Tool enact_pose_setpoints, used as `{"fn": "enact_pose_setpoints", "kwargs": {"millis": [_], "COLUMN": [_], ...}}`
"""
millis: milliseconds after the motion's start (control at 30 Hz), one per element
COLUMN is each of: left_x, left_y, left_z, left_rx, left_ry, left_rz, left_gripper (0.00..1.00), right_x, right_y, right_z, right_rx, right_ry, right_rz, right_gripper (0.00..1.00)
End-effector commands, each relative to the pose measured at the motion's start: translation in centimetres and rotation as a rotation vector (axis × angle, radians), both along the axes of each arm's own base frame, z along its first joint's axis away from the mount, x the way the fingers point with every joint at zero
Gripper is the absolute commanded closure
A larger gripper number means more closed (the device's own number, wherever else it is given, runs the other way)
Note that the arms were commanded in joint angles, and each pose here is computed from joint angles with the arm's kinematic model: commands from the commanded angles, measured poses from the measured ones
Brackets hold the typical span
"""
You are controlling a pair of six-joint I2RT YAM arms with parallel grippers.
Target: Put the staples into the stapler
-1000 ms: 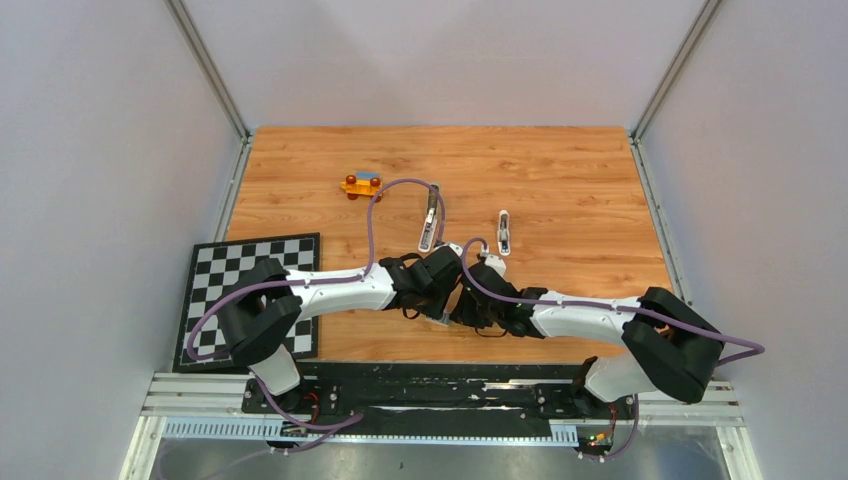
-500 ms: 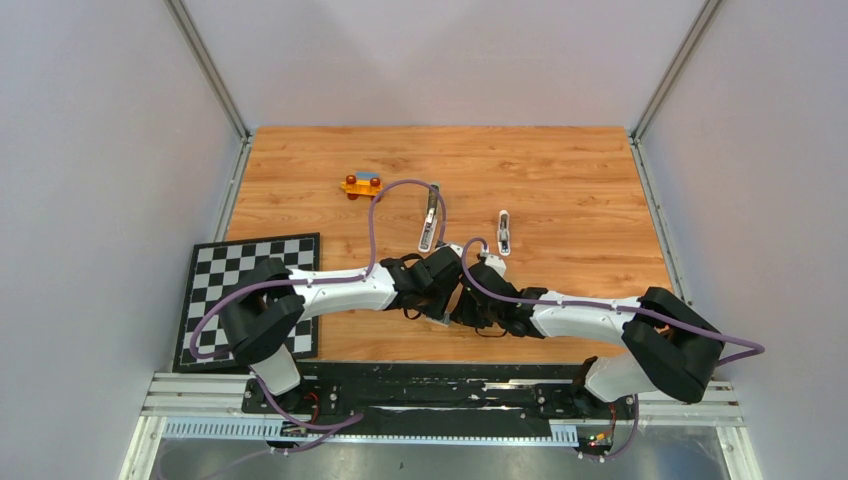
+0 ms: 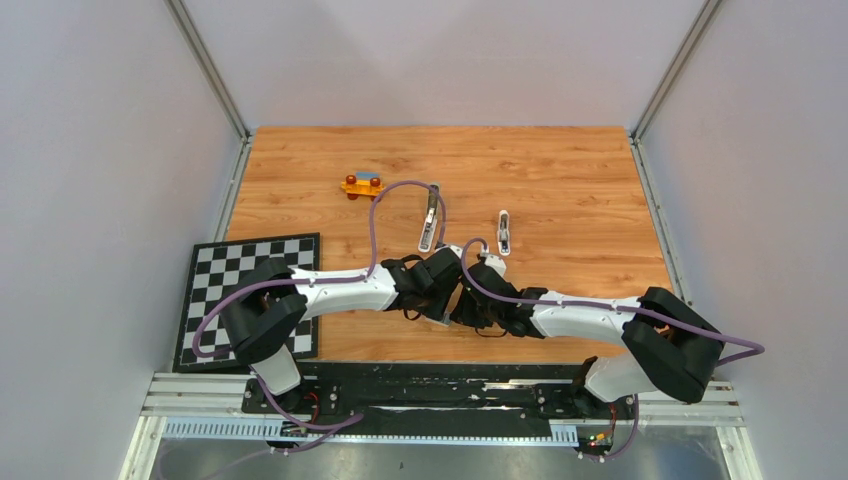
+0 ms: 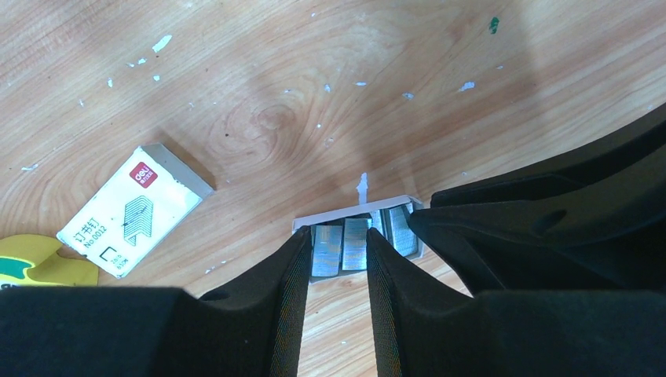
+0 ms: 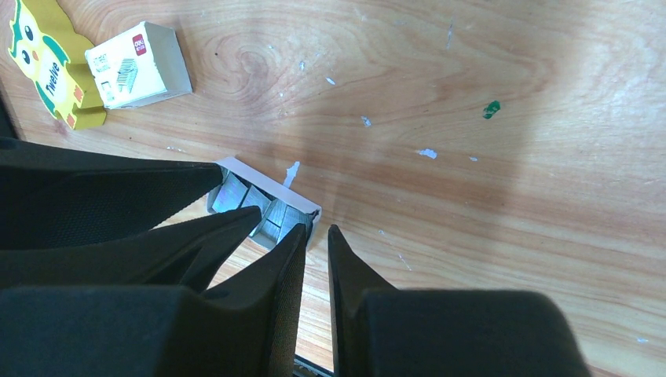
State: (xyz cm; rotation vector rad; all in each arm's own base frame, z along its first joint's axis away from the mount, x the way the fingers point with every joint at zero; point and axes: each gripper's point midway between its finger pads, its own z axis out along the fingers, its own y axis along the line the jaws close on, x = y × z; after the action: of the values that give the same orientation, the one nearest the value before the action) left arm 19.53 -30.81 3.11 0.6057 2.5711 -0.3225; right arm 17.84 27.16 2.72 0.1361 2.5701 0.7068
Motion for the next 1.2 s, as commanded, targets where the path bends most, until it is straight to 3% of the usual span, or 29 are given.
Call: {"fn": "enact_pose_setpoints", "kwargs": {"millis": [0,1167], "left_x": [-0.4,-0.9], "left_y": [0.6,0.1], "left_z": [-1.0,-1.3], "left_rx": [0.041,0.053], "left_ry": [-0.009,-0.021], "left_rz": [-0.012,-0.034], "left_gripper": [0.65,0.65], "right_x": [-0.7,-0.6], "right_y": [0.0,-0.1], "right_z": [-0.4,-0.3], "right_rx": [-0.024,-0.033], "right_ry": [0.001,-0.005], "right_rz": [0.019,0.019], "right_gripper": [0.80,0.80]}}
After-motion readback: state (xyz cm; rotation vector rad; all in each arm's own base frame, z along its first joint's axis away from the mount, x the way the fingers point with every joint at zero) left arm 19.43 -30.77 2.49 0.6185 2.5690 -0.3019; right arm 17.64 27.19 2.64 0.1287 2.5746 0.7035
